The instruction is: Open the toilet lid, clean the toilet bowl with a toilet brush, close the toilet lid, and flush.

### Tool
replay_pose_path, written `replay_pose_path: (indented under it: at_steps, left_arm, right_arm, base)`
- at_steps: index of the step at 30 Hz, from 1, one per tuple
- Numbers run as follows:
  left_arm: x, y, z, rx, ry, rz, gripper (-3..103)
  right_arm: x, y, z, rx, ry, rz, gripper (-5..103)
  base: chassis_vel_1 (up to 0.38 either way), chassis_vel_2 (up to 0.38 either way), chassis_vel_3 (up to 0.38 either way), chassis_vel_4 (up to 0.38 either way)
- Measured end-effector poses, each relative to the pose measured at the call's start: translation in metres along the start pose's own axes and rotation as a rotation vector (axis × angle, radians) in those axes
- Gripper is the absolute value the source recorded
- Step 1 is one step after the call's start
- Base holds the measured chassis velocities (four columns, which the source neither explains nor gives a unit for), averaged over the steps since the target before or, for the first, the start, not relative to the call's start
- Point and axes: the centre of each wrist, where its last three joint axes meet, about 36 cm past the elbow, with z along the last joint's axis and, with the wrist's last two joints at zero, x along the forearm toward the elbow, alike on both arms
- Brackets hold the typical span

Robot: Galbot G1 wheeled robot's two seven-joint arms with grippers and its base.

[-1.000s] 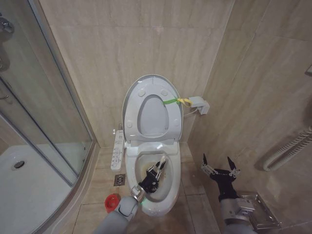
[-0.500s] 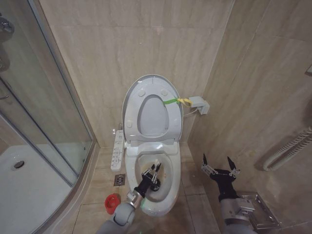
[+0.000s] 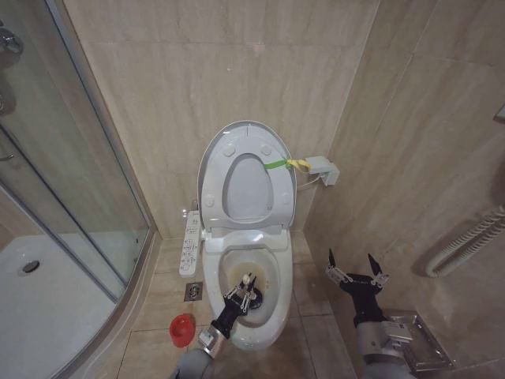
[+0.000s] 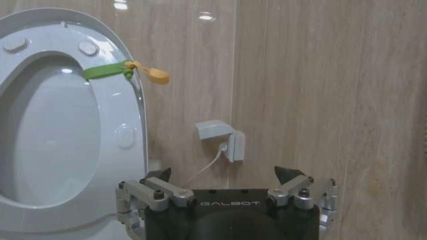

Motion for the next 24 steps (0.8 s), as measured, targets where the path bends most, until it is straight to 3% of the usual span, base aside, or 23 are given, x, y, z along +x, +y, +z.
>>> replay_pose_path:
  at_steps: [12,24]
  left_arm:
    - [0.022,-0.018,0.009,0.003,0.029,0.006,17]
    - [0.041,-0.022,0.022,-0.002,0.064,0.013,17]
  right_arm:
    - [0.000,0.000,0.000,0.000,0.000,0.000,100]
    - [0.000,0.000,0.000,0.000,0.000,0.000,100]
  base:
    - [0.000,0.000,0.000,0.000]
    - [0.000,0.000,0.000,0.000]
